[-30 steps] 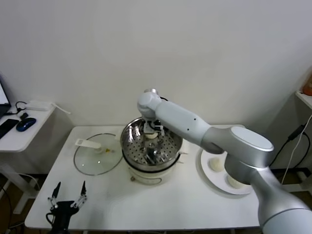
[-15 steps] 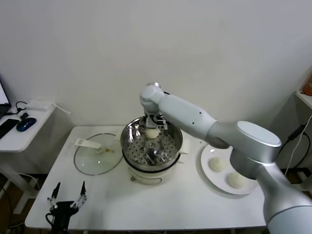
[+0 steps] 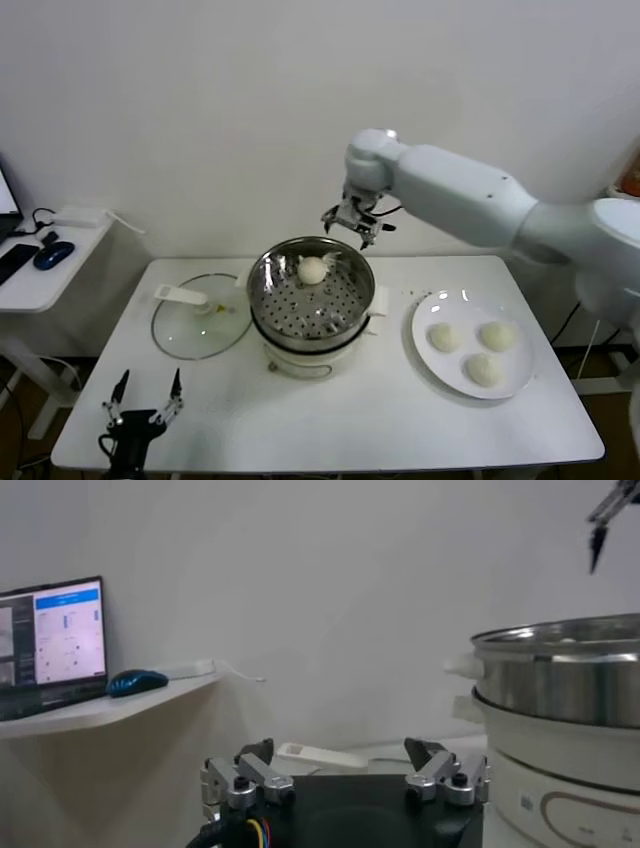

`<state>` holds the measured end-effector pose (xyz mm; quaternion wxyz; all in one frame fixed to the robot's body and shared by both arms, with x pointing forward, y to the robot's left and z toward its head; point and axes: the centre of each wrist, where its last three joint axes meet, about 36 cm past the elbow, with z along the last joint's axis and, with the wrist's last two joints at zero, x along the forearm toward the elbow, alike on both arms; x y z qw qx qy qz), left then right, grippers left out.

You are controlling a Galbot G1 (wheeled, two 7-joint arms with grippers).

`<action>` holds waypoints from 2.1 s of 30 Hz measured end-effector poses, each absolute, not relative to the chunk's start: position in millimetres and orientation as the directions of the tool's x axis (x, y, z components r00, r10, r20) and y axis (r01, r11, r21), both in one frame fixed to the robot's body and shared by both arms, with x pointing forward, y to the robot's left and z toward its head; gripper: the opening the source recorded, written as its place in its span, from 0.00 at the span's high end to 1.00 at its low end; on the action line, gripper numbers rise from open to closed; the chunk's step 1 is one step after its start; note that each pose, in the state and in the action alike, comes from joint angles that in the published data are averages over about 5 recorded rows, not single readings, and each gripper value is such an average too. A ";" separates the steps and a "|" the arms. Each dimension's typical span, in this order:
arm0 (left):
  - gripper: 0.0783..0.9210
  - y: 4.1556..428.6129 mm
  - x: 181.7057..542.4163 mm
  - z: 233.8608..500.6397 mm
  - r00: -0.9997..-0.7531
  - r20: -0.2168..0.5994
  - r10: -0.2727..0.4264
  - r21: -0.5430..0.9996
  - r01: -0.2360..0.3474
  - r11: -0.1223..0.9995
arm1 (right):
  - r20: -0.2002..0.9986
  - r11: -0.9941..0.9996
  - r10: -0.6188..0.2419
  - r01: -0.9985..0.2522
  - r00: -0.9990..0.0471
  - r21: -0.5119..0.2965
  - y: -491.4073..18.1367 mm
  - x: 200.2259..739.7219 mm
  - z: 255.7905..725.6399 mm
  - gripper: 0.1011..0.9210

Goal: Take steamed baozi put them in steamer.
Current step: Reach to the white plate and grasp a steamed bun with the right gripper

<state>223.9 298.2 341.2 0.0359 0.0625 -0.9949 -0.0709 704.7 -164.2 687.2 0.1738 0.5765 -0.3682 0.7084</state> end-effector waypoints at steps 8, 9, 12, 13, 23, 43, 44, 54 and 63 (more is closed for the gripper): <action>0.12 295.6 223.0 340.0 -0.990 0.068 -0.120 0.146 -0.109 0.983 | 0.956 -0.383 -0.184 -0.879 -0.230 -0.285 -269.1 695.2 666.3 0.12; 0.12 295.4 222.5 339.8 -0.990 0.069 -0.119 0.147 -0.108 0.983 | 0.958 -0.354 -0.181 -0.894 -0.224 -0.276 -280.5 693.3 661.5 0.12; 0.12 294.7 221.2 339.8 -0.991 0.071 -0.117 0.148 -0.105 0.983 | 0.965 -0.278 -0.171 -0.929 -0.201 -0.243 -310.7 686.6 644.3 0.12; 0.12 294.6 220.9 339.9 -0.991 0.071 -0.116 0.149 -0.105 0.983 | 0.967 -0.258 -0.168 -0.938 -0.192 -0.231 -318.8 684.4 638.3 0.12; 0.12 295.9 220.1 342.5 -0.991 0.071 -0.117 0.158 -0.104 0.982 | 0.984 -0.152 -0.137 -0.979 -0.112 -0.133 -360.5 667.8 574.6 0.12; 0.12 299.1 219.5 334.8 -0.988 0.089 -0.126 0.161 -0.111 0.981 | 0.993 -0.105 -0.115 -0.993 -0.037 -0.049 -356.4 666.9 486.9 0.12; 0.12 299.2 219.7 334.5 -0.988 0.090 -0.126 0.161 -0.111 0.981 | 0.993 -0.103 -0.114 -0.993 -0.037 -0.049 -356.0 667.9 485.1 0.12; 0.12 300.3 221.7 331.5 -0.987 0.095 -0.130 0.160 -0.114 0.980 | 0.994 -0.092 -0.101 -0.995 -0.036 -0.045 -354.3 675.1 469.1 0.12; 0.12 301.1 222.2 330.4 -0.986 0.097 -0.132 0.160 -0.116 0.980 | 0.995 -0.086 -0.095 -0.996 -0.028 -0.036 -350.7 677.1 457.2 0.12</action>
